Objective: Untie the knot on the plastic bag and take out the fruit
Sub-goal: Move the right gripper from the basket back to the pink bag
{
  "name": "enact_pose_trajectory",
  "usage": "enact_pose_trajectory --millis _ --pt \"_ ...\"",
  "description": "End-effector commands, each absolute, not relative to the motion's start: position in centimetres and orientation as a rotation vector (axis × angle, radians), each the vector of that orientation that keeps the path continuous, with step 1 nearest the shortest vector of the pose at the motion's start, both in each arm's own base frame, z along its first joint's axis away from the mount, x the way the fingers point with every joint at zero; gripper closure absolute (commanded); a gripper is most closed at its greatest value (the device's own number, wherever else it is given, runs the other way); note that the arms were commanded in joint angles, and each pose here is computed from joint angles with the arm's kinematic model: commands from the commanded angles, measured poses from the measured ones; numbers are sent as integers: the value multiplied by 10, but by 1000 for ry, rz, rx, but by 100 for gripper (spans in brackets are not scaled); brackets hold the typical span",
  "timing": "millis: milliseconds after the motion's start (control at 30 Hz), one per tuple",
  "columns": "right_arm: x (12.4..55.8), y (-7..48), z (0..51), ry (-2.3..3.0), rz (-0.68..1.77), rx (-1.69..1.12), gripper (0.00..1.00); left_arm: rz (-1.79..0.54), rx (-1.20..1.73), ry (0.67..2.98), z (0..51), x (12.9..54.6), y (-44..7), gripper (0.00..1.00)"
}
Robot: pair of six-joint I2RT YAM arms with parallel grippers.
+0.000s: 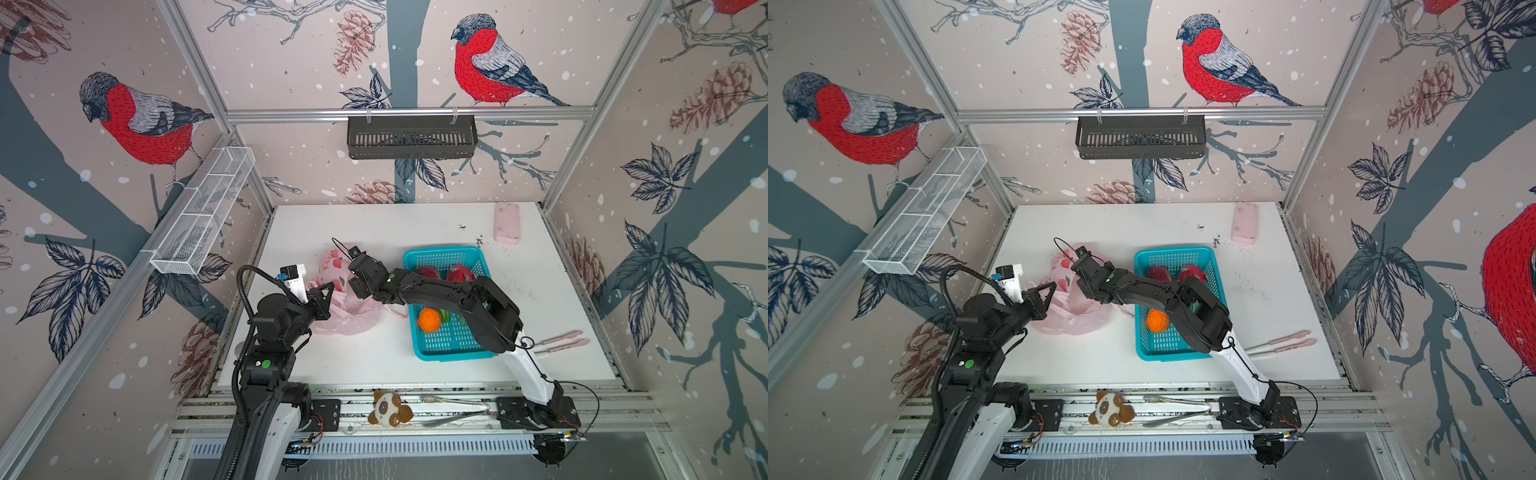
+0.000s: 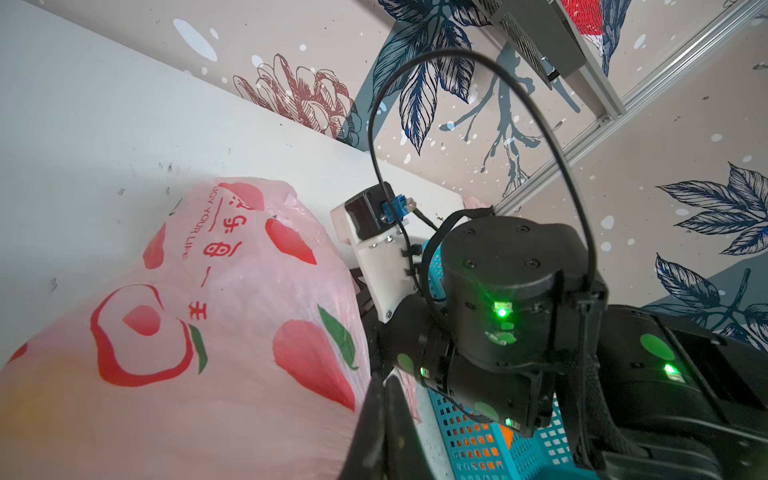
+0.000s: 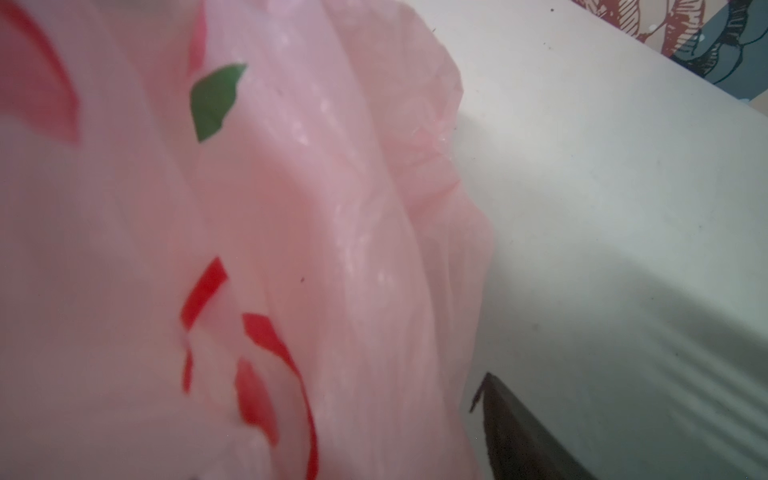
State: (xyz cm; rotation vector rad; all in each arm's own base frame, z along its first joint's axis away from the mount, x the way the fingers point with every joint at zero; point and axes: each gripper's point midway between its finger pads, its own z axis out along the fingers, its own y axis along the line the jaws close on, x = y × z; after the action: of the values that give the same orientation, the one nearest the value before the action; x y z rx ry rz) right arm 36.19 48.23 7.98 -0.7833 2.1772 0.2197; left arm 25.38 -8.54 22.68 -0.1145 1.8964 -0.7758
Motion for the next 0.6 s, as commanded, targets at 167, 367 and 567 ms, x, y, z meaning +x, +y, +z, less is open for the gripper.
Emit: enact_pose_trajectory --millis 167,367,567 --pt "363 478 123 2101 284 -706 74 -723 -90 1877 237 261 -82 100" --pt "346 464 169 2029 317 -638 82 -660 -116 1873 242 267 -73 100" --pt "317 454 206 1946 298 -579 85 -597 -174 1877 239 271 -61 100"
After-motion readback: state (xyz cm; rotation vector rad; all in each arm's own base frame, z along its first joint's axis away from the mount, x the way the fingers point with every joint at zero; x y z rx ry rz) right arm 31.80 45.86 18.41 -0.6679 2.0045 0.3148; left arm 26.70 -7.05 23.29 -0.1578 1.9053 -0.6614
